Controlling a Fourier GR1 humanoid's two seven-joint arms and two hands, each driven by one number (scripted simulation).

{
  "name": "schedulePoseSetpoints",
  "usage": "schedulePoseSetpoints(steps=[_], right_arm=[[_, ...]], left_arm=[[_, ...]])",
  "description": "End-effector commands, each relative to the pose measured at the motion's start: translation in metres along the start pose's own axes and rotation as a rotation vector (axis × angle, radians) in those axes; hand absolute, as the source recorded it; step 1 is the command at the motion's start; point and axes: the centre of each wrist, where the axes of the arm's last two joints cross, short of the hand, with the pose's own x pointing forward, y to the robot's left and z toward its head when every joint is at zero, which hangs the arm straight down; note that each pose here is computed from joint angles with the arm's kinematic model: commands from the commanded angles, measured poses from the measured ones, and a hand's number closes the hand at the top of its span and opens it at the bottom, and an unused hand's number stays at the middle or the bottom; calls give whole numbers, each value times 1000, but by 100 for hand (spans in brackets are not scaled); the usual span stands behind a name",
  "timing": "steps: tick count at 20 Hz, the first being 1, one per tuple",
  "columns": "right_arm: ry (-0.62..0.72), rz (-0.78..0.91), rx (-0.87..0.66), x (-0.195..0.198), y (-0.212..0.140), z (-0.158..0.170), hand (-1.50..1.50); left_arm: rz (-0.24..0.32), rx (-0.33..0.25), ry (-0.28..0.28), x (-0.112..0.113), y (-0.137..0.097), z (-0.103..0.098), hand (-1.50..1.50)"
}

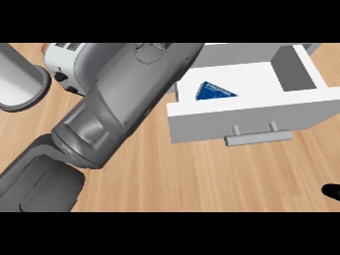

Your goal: Pick up the can, place it into the drawer and close the drawer

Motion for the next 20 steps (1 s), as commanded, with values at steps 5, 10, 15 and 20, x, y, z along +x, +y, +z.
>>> schedulePoseSetpoints(steps=[5,10,15,20], right_arm=[[-104,147,87,12,3,-11,-150],[-152,308,132,1,17,-19,-150],[-174,483,154,1,36,-40,-150],[-196,628,207,-33,52,-56,-150]], left_arm=[[41,40,-1,14,-2,-2,-150],[107,25,-6,16,-3,0,-150],[143,41,6,11,1,-3,-150],[127,40,-54,12,0,-3,-150]])
